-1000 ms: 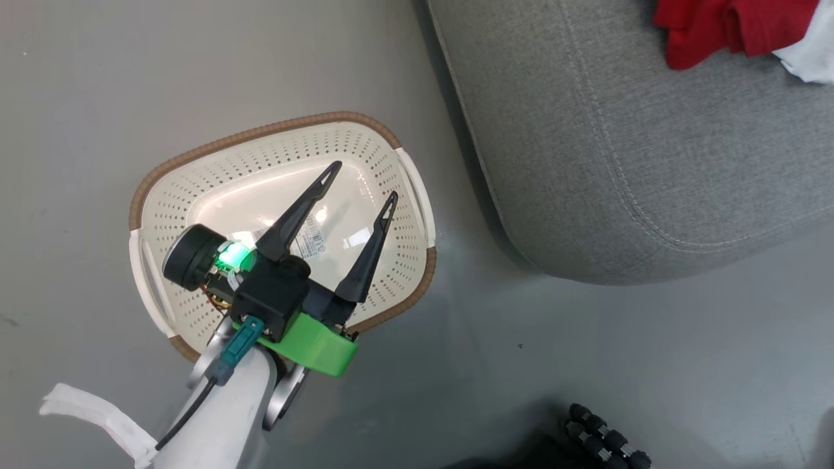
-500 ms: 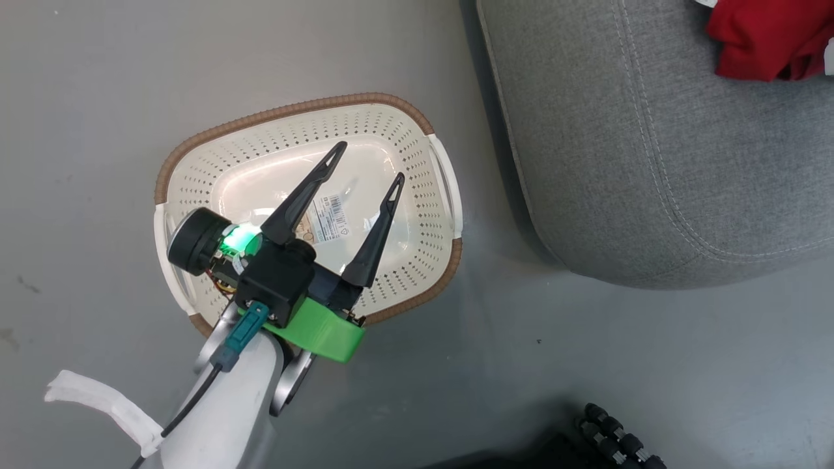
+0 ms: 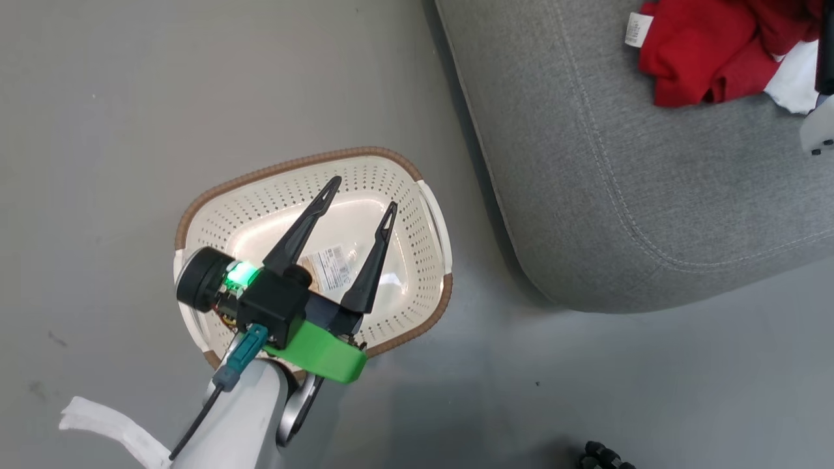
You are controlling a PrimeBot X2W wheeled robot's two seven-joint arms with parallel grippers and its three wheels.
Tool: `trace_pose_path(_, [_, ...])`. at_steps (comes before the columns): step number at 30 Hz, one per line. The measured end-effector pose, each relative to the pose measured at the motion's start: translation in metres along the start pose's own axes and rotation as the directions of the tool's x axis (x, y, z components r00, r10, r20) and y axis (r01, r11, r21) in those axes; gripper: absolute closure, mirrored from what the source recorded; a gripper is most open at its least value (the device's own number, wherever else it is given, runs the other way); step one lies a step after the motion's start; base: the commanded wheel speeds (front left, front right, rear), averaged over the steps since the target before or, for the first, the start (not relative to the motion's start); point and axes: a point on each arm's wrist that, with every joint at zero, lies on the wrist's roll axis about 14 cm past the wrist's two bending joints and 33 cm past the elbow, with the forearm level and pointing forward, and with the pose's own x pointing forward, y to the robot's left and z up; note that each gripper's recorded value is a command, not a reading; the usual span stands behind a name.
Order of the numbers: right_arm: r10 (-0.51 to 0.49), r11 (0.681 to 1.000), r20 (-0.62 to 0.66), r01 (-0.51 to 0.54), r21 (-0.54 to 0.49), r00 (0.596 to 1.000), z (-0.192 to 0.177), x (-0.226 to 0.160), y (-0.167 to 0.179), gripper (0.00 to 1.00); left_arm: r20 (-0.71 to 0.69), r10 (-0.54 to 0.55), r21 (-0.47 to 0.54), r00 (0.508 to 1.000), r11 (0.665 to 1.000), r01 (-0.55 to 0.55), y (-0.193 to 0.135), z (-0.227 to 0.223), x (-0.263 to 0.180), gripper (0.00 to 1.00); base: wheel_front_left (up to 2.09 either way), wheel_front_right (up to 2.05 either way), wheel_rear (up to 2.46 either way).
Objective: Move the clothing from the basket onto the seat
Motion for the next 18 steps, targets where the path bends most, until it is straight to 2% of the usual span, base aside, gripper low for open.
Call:
trace_pose_path(11, [0.024,0.999,0.18,-0.028,0.018,0.983,0.068,-0.057,-0.012,0.0,0.087,0.05,0.032,0.995,0.998,-0.053,-0.014,0.051,-0.023,0.0,0.0,0.0,0.0])
trace_pose_path(14, [0.015,0.996,0.294,-0.04,0.08,0.956,0.103,-0.076,-0.011,0.0,0.132,0.093,0.037,0.987,0.994,-0.099,-0.011,0.071,-0.033,0.0,0.0,0.0,0.0])
trace_pose_path(18, [0.041,0.993,0.412,-0.085,0.087,0.91,0.139,-0.102,0.001,0.0,0.174,0.157,0.052,0.972,0.984,-0.168,0.001,0.09,-0.048,0.0,0.0,0.0,0.0])
